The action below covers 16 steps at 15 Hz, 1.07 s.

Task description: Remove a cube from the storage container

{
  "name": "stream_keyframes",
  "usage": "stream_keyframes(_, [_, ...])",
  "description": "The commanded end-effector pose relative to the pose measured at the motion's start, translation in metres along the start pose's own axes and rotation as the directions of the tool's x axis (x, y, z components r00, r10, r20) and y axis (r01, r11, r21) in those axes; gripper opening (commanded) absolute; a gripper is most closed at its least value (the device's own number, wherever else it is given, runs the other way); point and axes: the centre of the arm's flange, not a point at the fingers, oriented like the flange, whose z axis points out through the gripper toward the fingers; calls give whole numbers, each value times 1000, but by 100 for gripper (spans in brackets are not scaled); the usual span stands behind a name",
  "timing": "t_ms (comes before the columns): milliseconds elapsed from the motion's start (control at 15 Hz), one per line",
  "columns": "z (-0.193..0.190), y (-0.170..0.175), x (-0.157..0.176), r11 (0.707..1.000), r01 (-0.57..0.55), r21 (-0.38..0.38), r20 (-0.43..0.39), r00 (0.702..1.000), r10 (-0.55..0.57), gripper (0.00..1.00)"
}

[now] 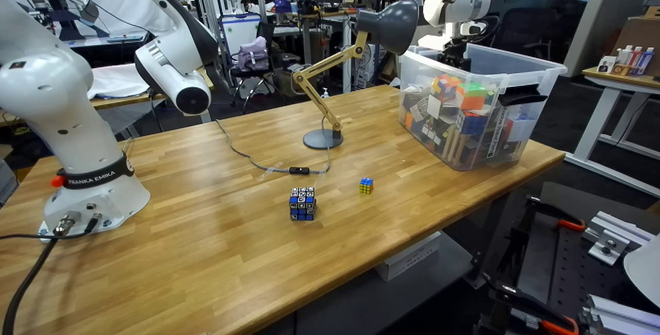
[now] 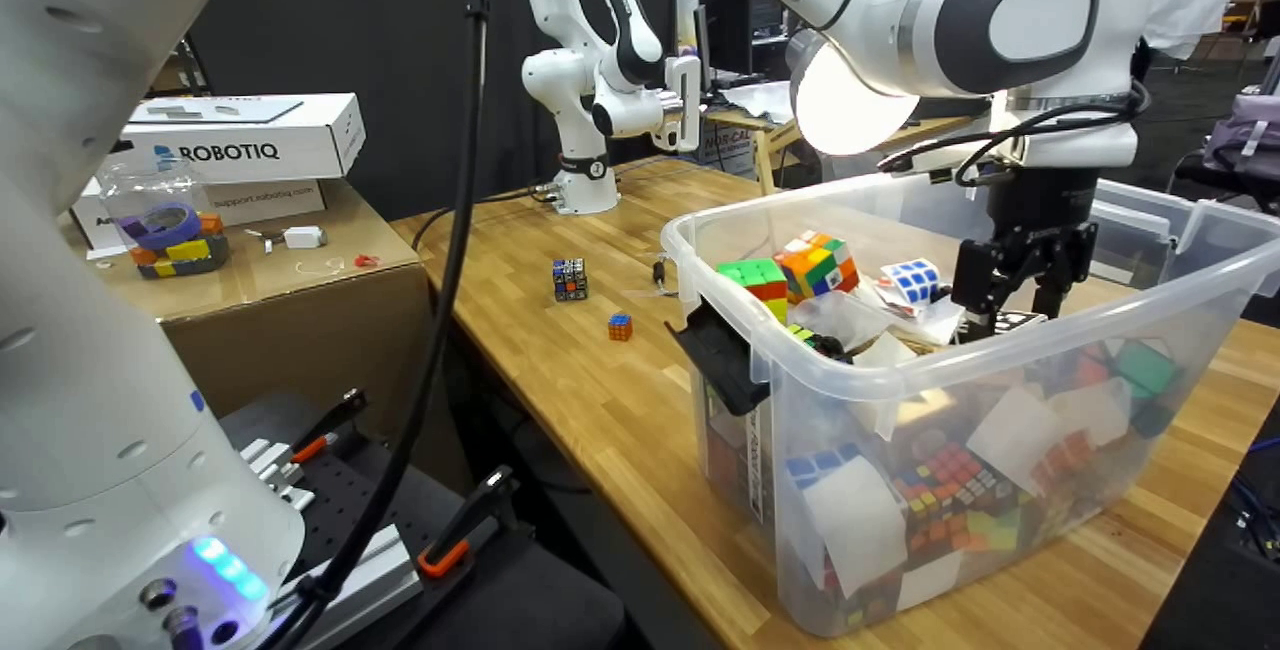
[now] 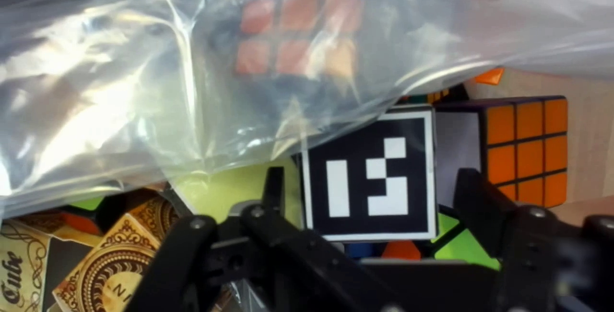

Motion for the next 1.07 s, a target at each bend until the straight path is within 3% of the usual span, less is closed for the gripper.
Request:
stream_keyframes(0, [-1,-3,3,1000,-10,-10,17,1000,11,60])
stream_keyframes(200, [-2,-5,3,1000,-8,-7,17,1000,8,38])
stream_keyframes(600, [-14,-5,7,999,-13,33,9,1000,13,38])
stream_keyframes(1000, [-47,0,33,992,-72,107,9,997,71,38])
